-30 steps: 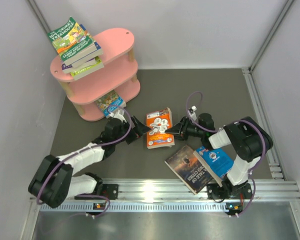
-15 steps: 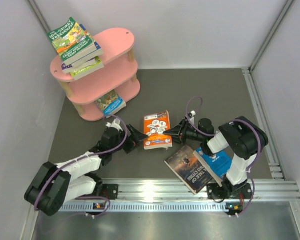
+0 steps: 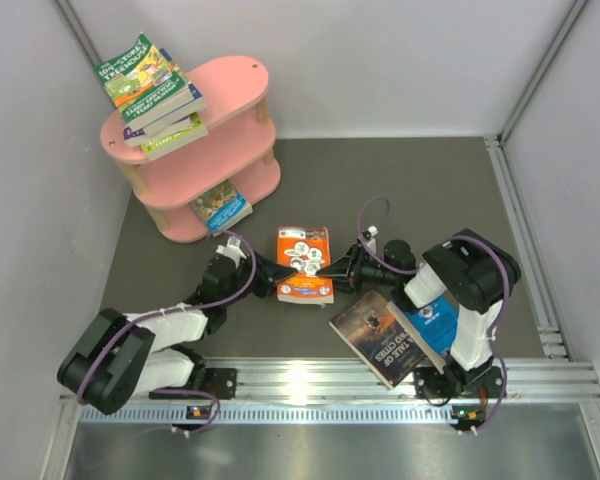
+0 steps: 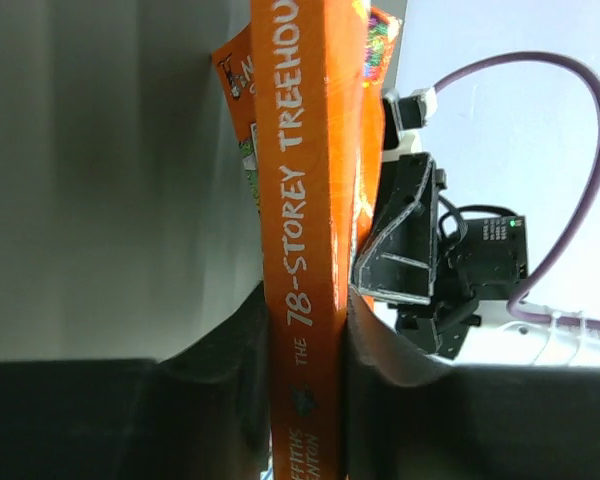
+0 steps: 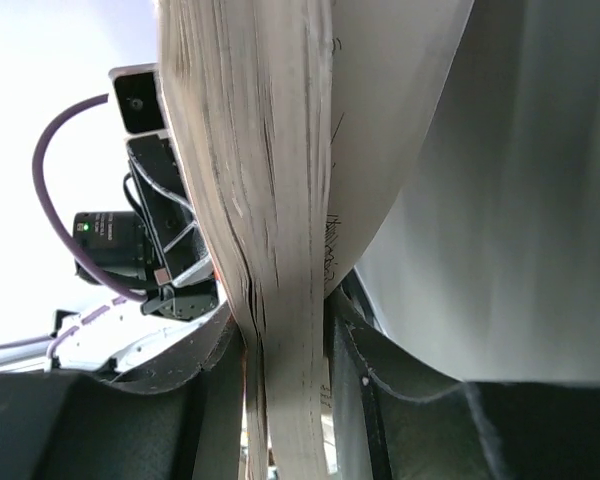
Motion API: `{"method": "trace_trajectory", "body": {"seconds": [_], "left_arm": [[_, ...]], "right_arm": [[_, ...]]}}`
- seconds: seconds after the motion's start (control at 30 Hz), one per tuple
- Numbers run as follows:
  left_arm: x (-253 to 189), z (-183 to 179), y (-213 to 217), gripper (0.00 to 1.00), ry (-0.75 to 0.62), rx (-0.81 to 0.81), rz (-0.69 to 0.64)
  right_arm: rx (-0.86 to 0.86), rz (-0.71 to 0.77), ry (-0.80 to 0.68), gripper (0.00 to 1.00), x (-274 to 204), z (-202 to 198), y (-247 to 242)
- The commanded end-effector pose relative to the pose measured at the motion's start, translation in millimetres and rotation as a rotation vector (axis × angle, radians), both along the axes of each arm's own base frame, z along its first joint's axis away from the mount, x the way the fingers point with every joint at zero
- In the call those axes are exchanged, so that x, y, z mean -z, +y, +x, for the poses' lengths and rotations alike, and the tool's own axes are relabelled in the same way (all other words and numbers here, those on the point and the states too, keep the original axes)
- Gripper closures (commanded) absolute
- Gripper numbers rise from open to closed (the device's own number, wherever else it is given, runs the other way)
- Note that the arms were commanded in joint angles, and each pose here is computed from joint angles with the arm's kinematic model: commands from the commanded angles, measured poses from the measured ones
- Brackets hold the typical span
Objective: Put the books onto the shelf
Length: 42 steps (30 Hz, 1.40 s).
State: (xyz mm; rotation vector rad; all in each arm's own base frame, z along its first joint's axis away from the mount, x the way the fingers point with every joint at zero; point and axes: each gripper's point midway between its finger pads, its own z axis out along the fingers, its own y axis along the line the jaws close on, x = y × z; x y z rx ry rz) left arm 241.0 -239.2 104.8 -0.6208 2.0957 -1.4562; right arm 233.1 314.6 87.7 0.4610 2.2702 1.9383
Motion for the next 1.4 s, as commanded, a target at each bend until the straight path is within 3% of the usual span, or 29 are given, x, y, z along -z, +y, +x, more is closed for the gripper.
{"method": "trace_trajectory", "body": {"seconds": [0.0, 0.03, 0.07, 0.1, 0.2, 0.23, 0.8, 0.83, 0.87, 0.9, 1.0, 1.37], "left_arm": [[-17, -10, -4, 1.00, -0.072, 0.049, -0.024], [-20, -10, -3, 1.00, -0.081, 0.049, -0.015], [-17, -14, 0, 1.00, -0.082, 0.055, 0.023], [-18, -14, 3, 1.00, -0.092, 0.045, 0.045], [-23, -15, 16, 1.00, -0.122, 0.006, 0.108], [-29, -15, 18, 1.00, -0.142, -0.008, 0.109], [-133, 4, 34, 1.00, -0.326, -0.140, 0.094], [-138, 4, 34, 1.00, -0.333, -0.138, 0.090], [-139, 4, 33, 1.00, -0.333, -0.136, 0.089], [-136, 3, 34, 1.00, -0.324, -0.138, 0.096], [-126, 1, 38, 1.00, -0.299, -0.144, 0.115], [-92, -13, 92, 1.00, -0.206, -0.296, 0.368]], "right_arm": [[-0.047, 0.179, -0.259, 1.00, -64, 2, 19], [-0.057, 0.176, -0.264, 1.00, -62, 0, 21], [-0.074, 0.178, -0.266, 0.91, -62, -3, 23], [-0.080, 0.176, -0.262, 0.45, -61, -5, 24], [-0.105, 0.171, -0.260, 0.03, -57, -12, 28], [-0.108, 0.165, -0.249, 0.00, -53, -14, 29], [-0.209, 0.174, -0.189, 0.00, -42, -54, 67], [-0.208, 0.174, -0.189, 0.03, -42, -54, 67], [-0.206, 0.175, -0.190, 0.12, -43, -54, 67], [-0.203, 0.178, -0.192, 0.37, -45, -54, 67], [-0.186, 0.192, -0.195, 0.67, -52, -49, 69], [-0.175, 0.232, -0.199, 0.96, -69, -39, 76]]}}
